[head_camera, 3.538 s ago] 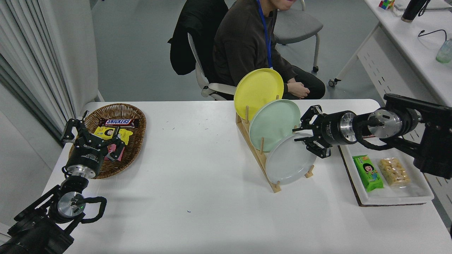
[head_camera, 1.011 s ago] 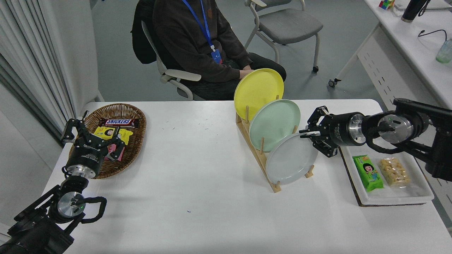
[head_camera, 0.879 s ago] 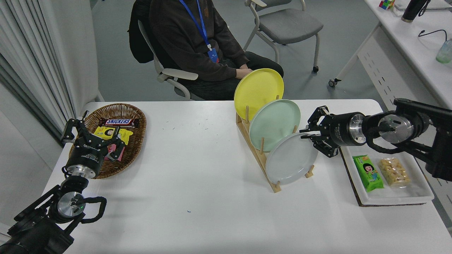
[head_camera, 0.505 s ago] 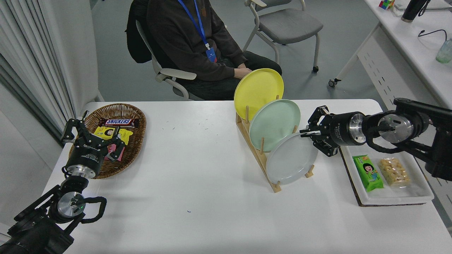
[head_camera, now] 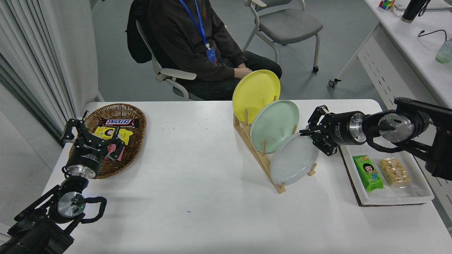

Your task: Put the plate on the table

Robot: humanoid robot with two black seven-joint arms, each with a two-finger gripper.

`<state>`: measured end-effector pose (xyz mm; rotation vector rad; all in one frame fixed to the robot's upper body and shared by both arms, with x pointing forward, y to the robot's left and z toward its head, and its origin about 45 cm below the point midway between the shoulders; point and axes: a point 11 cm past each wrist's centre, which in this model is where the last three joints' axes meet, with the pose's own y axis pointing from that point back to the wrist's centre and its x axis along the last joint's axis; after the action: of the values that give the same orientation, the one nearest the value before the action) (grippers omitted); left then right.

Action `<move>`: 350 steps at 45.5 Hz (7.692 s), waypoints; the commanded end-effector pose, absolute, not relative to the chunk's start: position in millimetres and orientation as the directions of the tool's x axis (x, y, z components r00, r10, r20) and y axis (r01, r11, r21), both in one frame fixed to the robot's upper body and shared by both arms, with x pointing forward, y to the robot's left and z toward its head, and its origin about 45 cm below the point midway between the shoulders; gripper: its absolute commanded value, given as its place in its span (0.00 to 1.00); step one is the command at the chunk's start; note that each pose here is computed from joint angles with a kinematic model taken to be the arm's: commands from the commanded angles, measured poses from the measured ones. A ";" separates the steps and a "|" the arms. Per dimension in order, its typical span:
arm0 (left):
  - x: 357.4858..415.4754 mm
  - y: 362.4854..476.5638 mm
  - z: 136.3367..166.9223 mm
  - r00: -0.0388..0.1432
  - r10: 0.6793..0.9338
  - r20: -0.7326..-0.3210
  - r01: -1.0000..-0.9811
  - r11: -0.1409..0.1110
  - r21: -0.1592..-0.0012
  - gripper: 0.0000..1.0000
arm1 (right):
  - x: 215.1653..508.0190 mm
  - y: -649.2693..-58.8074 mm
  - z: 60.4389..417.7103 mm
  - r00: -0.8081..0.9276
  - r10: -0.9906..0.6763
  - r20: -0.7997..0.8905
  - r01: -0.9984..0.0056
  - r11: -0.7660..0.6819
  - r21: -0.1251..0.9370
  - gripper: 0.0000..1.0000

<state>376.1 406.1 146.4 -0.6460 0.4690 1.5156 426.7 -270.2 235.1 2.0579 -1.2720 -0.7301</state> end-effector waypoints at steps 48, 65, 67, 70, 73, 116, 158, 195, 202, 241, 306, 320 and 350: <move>376.1 406.1 146.5 0.021 0.758 -0.652 -0.994 -0.056 -0.097 0.98 | 430.1 -260.5 313.4 0.345 -0.877 -0.334 -0.538 -0.476 0.696 0.00; 376.1 406.1 146.5 0.021 0.758 -0.652 -0.994 -0.056 -0.097 0.98 | 431.7 -250.7 359.2 0.270 -0.876 -0.400 -0.499 -0.482 0.720 0.00; 376.1 406.1 146.5 0.021 0.758 -0.652 -0.994 -0.056 -0.097 0.98 | 431.6 -249.2 363.1 0.267 -0.874 -0.406 -0.496 -0.486 0.719 0.00; 376.1 406.1 146.5 0.021 0.758 -0.652 -0.994 -0.056 -0.097 0.98 | 430.3 -246.9 367.4 0.261 -0.869 -0.421 -0.482 -0.495 0.723 0.00; 376.1 406.1 146.5 0.021 0.758 -0.652 -0.994 -0.056 -0.097 0.98 | 430.4 -243.7 374.9 0.252 -0.860 -0.443 -0.480 -0.509 0.715 0.00; 376.1 406.1 146.5 0.021 0.758 -0.652 -0.994 -0.056 -0.097 0.98 | 426.9 -157.1 417.9 -0.002 -0.852 -0.523 -0.423 -0.474 0.773 0.00; 376.1 406.1 146.5 0.021 0.758 -0.652 -0.994 -0.056 -0.097 0.98 | 429.7 -85.4 237.2 -0.435 -0.704 -0.561 -0.165 -0.550 0.818 0.00; 376.1 406.1 146.5 0.021 0.758 -0.652 -0.994 -0.056 -0.097 0.98 | 415.5 -131.4 152.4 -0.635 -0.687 -0.353 -0.137 -0.350 0.927 0.00; 376.1 406.1 146.5 0.021 0.758 -0.652 -0.994 -0.056 -0.097 0.98 | 412.5 -130.9 150.5 -0.646 -0.682 -0.343 -0.120 -0.352 0.928 0.00; 376.1 406.1 146.5 0.021 0.758 -0.652 -0.994 -0.056 -0.097 0.98 | 392.3 -128.3 129.0 -0.657 -0.686 -0.313 -0.061 -0.366 0.929 0.00; 376.1 406.1 146.5 0.021 0.758 -0.652 -0.994 -0.056 -0.097 0.98 | 400.0 -90.3 155.4 -0.416 -0.749 -0.516 -0.159 -0.499 0.852 0.23; 376.1 406.1 146.5 0.021 0.758 -0.652 -0.994 -0.056 -0.097 0.98 | 402.8 -74.4 172.5 -0.273 -0.784 -0.558 -0.188 -0.525 0.830 0.50; 376.1 406.1 146.5 0.021 0.758 -0.652 -0.994 -0.056 -0.097 0.98 | 431.6 -37.4 252.7 0.125 -0.742 -0.659 -0.326 -0.658 0.679 0.99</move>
<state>376.1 406.1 146.5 -0.6461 0.4690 1.5156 421.4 -47.5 225.0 1.8677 -1.0953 -1.6452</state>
